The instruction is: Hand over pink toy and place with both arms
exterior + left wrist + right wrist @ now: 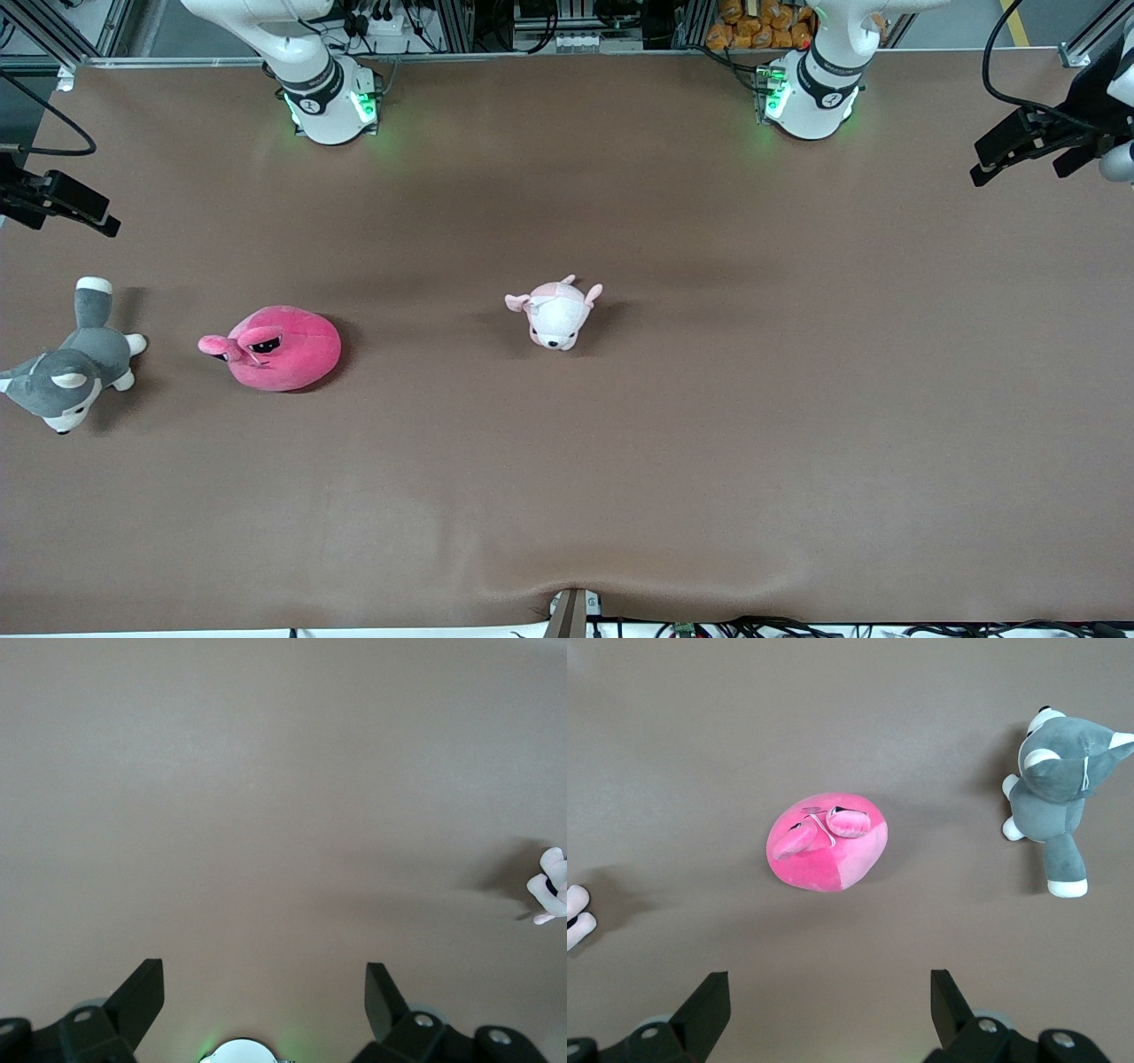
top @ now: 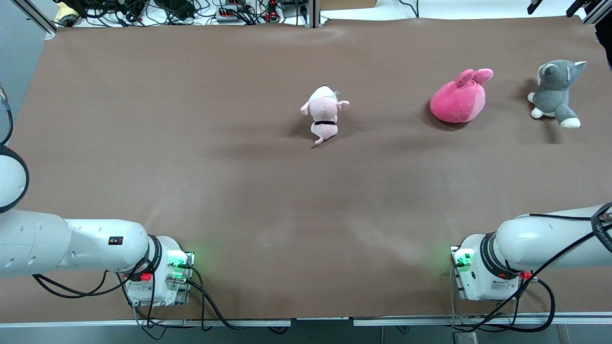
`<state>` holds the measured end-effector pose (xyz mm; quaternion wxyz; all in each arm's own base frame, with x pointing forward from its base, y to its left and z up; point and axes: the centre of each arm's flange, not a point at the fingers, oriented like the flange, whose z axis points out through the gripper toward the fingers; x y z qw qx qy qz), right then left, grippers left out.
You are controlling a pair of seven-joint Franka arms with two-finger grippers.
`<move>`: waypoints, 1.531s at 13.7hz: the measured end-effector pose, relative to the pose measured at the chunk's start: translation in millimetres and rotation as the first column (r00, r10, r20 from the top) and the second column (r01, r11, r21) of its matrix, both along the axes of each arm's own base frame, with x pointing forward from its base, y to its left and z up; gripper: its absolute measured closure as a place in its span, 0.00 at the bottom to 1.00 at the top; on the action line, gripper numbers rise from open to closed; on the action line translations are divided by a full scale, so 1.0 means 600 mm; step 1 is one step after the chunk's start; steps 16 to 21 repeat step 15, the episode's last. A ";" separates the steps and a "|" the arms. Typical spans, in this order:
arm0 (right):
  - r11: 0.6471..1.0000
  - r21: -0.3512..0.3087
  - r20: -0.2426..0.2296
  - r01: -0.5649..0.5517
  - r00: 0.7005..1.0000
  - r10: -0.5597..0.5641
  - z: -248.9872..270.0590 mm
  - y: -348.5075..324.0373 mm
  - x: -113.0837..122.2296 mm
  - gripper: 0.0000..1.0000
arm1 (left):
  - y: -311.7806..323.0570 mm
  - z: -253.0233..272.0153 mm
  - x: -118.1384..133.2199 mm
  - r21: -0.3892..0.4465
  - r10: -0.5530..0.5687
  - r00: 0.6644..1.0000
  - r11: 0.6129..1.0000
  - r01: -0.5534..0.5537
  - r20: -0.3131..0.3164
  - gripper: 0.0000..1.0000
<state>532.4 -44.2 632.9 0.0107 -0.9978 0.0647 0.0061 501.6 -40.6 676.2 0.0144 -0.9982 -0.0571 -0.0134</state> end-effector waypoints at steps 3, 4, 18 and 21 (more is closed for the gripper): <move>1.000 0.000 0.000 0.001 1.000 -0.001 0.000 0.000 0.000 0.00 | 0.000 -0.002 -0.003 0.001 0.000 1.000 1.000 0.000 -0.014 0.00; 1.000 0.000 0.000 0.001 1.000 -0.001 0.000 0.000 0.000 0.00 | 0.000 -0.002 -0.003 0.001 -0.001 1.000 1.000 0.001 -0.017 0.00; 1.000 0.000 -0.001 -0.004 1.000 0.004 0.000 0.004 0.000 0.00 | -0.003 -0.012 -0.004 0.002 -0.046 0.998 0.999 0.046 -0.052 0.00; 1.000 0.000 -0.001 -0.004 1.000 0.004 0.000 0.004 0.000 0.00 | -0.003 -0.012 -0.004 0.002 -0.046 0.998 0.999 0.046 -0.052 0.00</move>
